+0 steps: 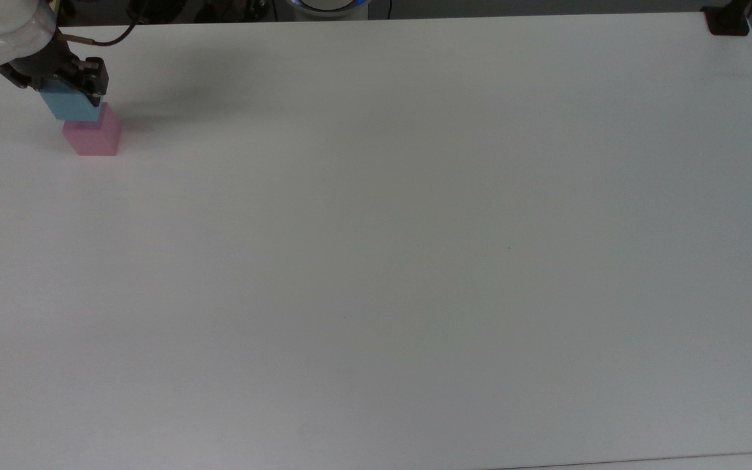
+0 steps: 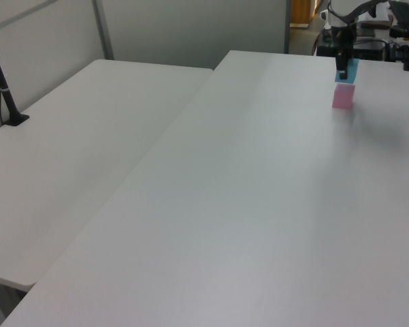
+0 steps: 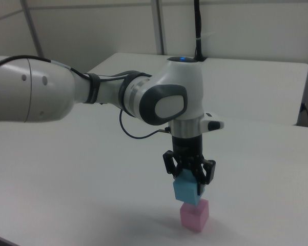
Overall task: Put blue cube on pink cube
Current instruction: 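Lower the light-blue cube onto the top of the pink cube, then open the gripper to release the light-blue cube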
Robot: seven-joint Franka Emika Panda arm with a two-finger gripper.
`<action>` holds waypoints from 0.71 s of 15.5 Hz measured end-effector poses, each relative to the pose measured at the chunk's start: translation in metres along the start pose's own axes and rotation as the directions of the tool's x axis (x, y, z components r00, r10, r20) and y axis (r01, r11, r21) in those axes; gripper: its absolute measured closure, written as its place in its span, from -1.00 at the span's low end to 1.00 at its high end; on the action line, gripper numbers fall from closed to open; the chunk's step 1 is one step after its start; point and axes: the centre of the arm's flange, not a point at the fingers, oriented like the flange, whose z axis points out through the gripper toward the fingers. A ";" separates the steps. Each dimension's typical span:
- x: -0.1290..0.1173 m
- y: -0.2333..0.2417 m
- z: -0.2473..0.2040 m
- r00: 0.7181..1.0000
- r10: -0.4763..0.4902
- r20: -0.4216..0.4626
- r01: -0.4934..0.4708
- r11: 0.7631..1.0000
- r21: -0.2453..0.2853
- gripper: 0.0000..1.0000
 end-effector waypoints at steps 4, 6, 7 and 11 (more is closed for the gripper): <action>0.002 0.001 0.005 1.000 -0.004 0.006 0.004 1.000 -0.005 -0.21; 0.001 0.002 0.006 1.000 -0.005 0.010 0.005 1.000 -0.011 -0.21; 0.001 0.003 0.006 1.000 -0.005 0.012 0.005 1.000 -0.013 -0.21; 0.000 0.005 0.007 1.000 -0.002 0.013 0.002 1.000 -0.013 -0.37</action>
